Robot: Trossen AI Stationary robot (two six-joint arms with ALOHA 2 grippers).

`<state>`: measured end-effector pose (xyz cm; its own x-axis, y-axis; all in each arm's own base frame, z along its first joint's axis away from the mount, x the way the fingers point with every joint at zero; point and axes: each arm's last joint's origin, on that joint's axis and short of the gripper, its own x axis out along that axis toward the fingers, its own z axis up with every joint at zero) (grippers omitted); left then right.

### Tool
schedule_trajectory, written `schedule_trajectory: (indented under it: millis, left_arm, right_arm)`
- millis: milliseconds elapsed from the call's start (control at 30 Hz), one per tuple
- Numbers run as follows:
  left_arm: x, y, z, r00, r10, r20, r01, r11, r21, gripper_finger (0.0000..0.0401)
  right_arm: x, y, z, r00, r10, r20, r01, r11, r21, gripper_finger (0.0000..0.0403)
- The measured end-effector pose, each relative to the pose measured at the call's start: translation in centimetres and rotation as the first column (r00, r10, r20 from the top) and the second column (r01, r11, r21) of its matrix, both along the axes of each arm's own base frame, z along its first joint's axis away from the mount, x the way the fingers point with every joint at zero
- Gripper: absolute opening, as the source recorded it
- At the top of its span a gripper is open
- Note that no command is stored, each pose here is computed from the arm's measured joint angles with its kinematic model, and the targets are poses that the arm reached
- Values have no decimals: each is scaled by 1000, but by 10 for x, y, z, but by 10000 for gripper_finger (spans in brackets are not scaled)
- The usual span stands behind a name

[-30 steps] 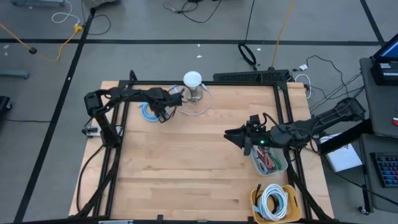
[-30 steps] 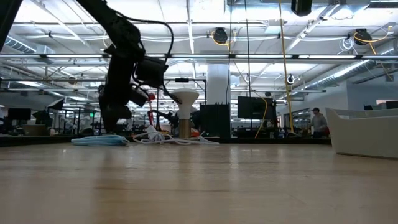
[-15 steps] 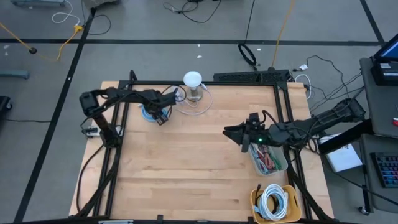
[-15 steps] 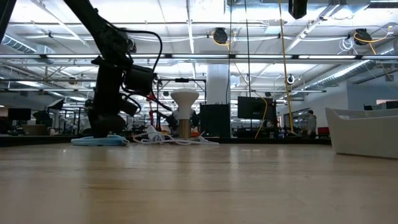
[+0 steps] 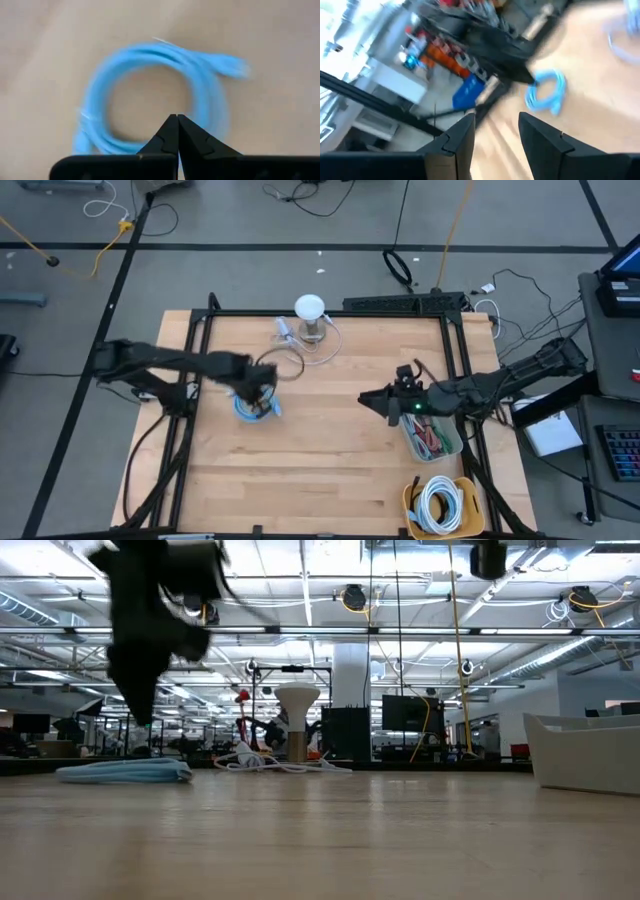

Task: Pick & Place USB Port
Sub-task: Put the blue HDMI cable into the yellow bin

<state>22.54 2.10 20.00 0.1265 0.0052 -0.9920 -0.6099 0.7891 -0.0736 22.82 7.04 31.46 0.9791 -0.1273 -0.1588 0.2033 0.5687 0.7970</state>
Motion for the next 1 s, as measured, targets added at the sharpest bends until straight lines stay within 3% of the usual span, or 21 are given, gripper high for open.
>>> schedule_trajectory:
  millis: [100,200,400,567,733,867,1000]
  left_arm:
    - [-8,-29,26,988,-36,148,36,999,1,1]
    - [-19,-49,44,968,0,250,-9,999,32,1]
    - [-32,-71,48,959,-100,265,54,983,176,20]
    - [-18,-77,23,957,-219,191,189,968,164,84]
    - [-5,-82,-17,941,-338,-10,335,928,163,166]
    - [5,-81,-46,925,-362,-113,376,915,144,217]
    - [12,-79,-67,915,-380,-138,398,907,140,242]
  right_arm:
    - [0,1,-10,996,34,-88,-28,997,66,148]
    - [1,3,-21,984,59,-169,-42,994,102,150]
    - [11,4,-30,981,47,-190,-24,993,118,150]
    - [23,0,-28,990,67,-123,-49,989,138,149]
    - [27,-2,-27,994,61,-91,-48,989,140,150]
    - [27,-2,-26,994,59,-89,-46,989,140,149]
    - [27,0,-22,997,63,-51,-55,987,149,145]
